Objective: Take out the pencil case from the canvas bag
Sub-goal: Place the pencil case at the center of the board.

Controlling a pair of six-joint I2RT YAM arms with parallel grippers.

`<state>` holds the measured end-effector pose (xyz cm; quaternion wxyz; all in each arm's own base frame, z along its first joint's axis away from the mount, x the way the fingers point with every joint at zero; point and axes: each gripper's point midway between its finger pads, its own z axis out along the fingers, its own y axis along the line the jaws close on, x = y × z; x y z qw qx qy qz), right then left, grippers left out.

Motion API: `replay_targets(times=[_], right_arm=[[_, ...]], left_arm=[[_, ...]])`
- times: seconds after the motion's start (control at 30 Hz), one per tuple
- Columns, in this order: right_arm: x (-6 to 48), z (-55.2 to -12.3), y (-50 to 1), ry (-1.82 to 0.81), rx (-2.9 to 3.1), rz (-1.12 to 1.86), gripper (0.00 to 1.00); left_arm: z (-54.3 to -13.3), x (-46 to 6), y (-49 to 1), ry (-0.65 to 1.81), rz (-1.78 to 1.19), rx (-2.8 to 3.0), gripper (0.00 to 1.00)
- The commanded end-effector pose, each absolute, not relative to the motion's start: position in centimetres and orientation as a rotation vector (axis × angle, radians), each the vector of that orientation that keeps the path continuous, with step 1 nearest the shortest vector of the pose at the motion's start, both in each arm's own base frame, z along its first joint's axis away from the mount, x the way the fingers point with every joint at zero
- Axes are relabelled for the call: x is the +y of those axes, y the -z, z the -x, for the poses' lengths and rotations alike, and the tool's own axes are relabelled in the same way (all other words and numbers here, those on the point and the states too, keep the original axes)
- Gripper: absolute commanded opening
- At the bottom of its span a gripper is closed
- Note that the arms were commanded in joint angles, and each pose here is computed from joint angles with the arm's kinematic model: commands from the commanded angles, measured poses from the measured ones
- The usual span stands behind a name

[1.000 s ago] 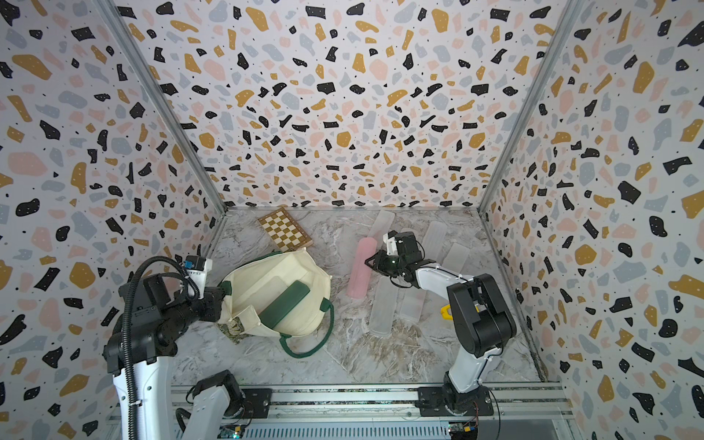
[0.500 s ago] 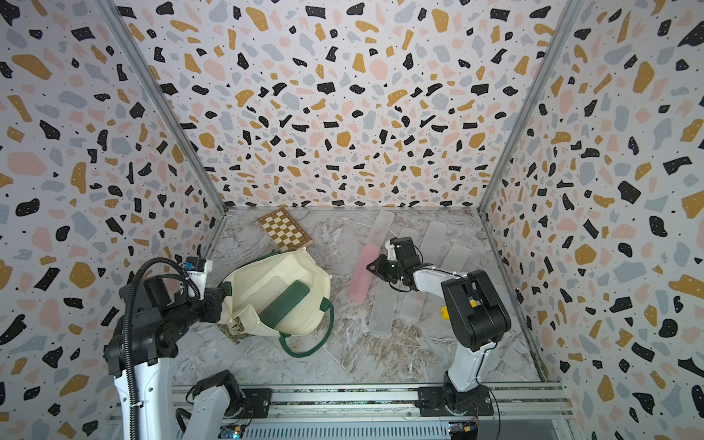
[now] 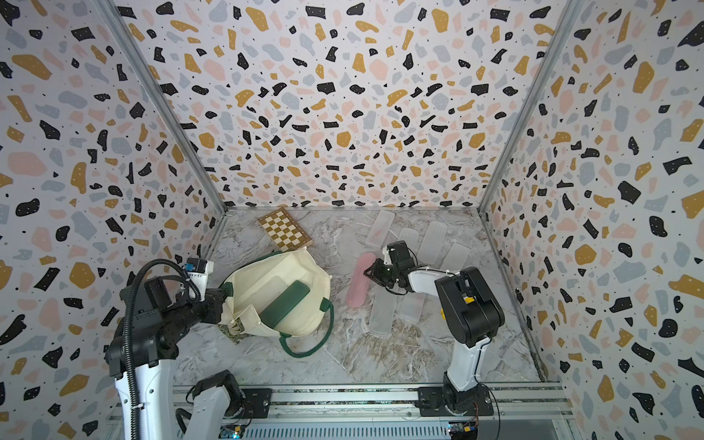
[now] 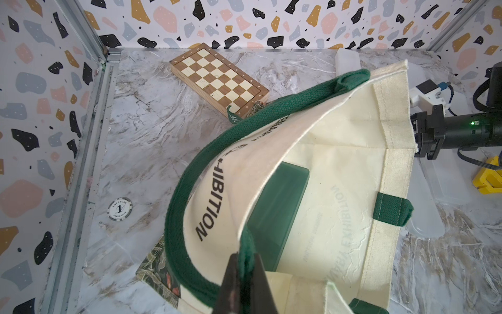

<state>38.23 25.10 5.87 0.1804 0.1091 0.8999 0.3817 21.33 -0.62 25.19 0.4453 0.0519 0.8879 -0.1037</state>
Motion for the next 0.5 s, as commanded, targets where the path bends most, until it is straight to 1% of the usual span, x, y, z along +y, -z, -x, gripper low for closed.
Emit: replay_targets(times=[0.0,0.23,0.37,0.47], right_arm=[[24.5,-38.2,-5.6,-1.025,2.548,-0.341,0.33],[24.6,-37.9,-6.2,-1.028,2.544,-0.339,0.52],[24.7,-37.8,-7.3,-1.001,2.528,-0.3,0.64],[24.6,-37.6,-8.4,-1.005,2.519,-0.291,0.71]], left_arm=[[-21.4,-0.5,-25.2,0.256,-0.123,2.191,0.0],[-21.2,-0.6,-25.3,0.253,-0.125,2.184,0.0],[-21.1,-0.7,-25.3,0.25,-0.133,2.172,0.0],[-21.0,-0.7,-25.4,0.249,-0.13,2.173,0.0]])
